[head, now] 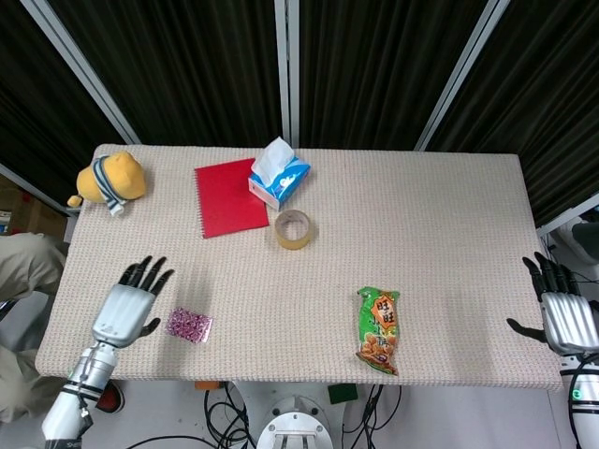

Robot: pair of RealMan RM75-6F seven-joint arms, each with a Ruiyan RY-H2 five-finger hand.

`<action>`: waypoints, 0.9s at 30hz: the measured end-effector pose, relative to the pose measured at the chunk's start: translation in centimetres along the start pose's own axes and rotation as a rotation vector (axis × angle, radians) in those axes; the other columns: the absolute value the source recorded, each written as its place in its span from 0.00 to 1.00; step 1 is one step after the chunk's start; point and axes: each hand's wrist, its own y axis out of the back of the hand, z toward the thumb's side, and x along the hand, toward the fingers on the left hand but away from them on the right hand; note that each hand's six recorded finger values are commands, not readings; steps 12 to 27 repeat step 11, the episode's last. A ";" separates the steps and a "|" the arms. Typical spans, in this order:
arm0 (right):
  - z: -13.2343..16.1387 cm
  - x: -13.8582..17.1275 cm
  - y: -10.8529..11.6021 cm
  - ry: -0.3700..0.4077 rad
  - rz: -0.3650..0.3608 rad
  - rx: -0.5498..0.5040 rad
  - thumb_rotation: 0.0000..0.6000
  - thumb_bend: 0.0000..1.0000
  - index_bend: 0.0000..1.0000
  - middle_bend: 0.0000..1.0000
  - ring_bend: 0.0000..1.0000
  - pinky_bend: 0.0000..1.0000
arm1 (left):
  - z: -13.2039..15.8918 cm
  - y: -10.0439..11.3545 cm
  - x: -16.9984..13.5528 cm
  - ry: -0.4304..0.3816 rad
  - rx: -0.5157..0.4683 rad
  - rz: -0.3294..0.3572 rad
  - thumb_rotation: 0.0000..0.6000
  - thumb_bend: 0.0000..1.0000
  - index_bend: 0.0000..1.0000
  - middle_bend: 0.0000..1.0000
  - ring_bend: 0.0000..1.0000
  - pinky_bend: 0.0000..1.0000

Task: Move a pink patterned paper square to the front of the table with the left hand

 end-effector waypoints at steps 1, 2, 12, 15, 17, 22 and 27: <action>-0.2 0.3 -0.1 -0.004 -0.007 0.007 1.00 0.23 0.00 0.00 0.00 0.00 | -1.1 0.4 -0.6 0.031 -0.033 0.031 0.51 0.18 0.12 0.02 0.00 0.15; -0.4 0.5 -0.2 -0.007 -0.014 0.011 1.00 0.23 0.00 0.00 0.00 0.00 | -2.5 0.7 -1.4 0.068 -0.075 0.065 0.45 0.18 0.12 0.02 0.00 0.15; -1.3 2.1 -1.1 -0.003 -0.045 0.018 1.00 0.23 0.00 0.00 0.00 0.00 | -8.5 0.5 -7.6 0.174 -0.098 0.192 0.37 0.18 0.11 0.02 0.00 0.14; -1.3 2.1 -1.1 -0.003 -0.045 0.018 1.00 0.23 0.00 0.00 0.00 0.00 | -8.5 0.5 -7.6 0.174 -0.098 0.192 0.37 0.18 0.11 0.02 0.00 0.14; -1.3 2.1 -1.1 -0.003 -0.045 0.018 1.00 0.23 0.00 0.00 0.00 0.00 | -8.5 0.5 -7.6 0.174 -0.098 0.192 0.37 0.18 0.11 0.02 0.00 0.14; -1.3 2.1 -1.1 -0.003 -0.045 0.018 1.00 0.23 0.00 0.00 0.00 0.00 | -8.5 0.5 -7.6 0.174 -0.098 0.192 0.37 0.18 0.11 0.02 0.00 0.14; -1.3 2.1 -1.1 -0.003 -0.045 0.018 1.00 0.23 0.00 0.00 0.00 0.00 | -8.5 0.5 -7.6 0.174 -0.098 0.192 0.37 0.18 0.11 0.02 0.00 0.14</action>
